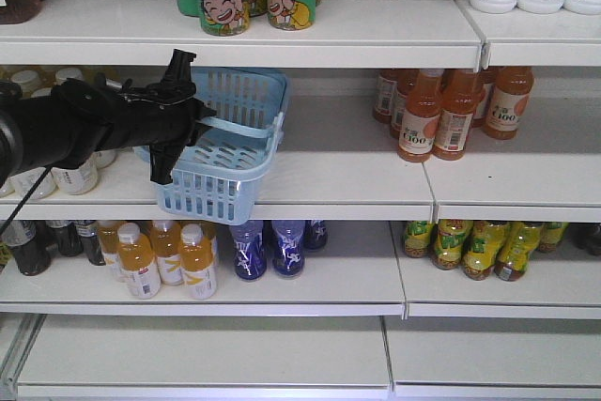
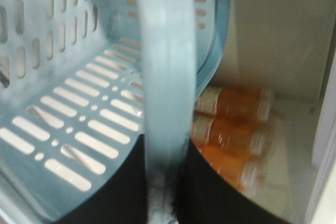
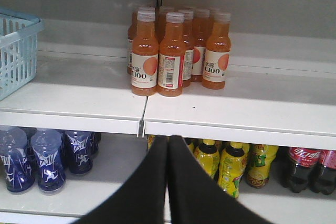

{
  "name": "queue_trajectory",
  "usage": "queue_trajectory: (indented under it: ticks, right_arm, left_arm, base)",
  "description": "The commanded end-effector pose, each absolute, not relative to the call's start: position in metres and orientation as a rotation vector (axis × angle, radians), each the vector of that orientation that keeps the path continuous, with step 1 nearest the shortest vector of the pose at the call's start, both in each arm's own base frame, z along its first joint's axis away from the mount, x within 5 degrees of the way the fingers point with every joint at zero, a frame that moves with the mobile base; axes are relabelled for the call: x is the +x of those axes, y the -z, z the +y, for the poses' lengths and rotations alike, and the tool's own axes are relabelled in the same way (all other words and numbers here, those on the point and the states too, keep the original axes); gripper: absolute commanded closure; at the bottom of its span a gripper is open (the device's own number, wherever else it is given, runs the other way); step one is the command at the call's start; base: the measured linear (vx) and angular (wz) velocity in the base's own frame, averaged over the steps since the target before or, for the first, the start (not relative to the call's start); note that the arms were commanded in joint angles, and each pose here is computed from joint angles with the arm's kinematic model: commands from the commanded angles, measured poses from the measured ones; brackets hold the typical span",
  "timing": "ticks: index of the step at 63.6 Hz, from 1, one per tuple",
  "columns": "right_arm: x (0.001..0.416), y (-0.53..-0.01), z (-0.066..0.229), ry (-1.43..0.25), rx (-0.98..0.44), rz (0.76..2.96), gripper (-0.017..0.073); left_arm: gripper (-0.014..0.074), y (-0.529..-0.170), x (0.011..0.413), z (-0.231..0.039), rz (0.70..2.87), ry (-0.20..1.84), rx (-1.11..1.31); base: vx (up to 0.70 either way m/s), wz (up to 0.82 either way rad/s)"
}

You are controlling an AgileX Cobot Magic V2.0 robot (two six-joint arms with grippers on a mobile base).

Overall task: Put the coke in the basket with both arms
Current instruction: 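Lift the basket by its handle with the left gripper off the shelf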

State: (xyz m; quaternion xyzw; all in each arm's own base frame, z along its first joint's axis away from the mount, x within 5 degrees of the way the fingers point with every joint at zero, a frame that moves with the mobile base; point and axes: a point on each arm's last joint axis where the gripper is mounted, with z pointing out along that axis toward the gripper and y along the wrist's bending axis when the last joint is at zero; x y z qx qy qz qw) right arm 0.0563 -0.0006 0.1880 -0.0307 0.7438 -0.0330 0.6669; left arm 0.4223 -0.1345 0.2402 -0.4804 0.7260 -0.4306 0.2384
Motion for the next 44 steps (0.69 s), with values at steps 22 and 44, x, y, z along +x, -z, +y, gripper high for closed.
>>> queue_trajectory:
  ticks: [22, 44]
  right_arm:
    - [0.056, -0.193, -0.001, 0.090, -0.073, 1.603, 0.0569]
    - [0.056, -0.193, -0.001, 0.090, -0.073, 1.603, 0.0569]
  left_arm:
    - [0.0601, -0.302, 0.378, -0.154, 2.312, 1.262, -0.600]
    - [0.0601, -0.315, 0.330, -0.203, 2.454, 1.515, 0.003]
  base:
    - [0.00, 0.00]
    - [0.00, 0.00]
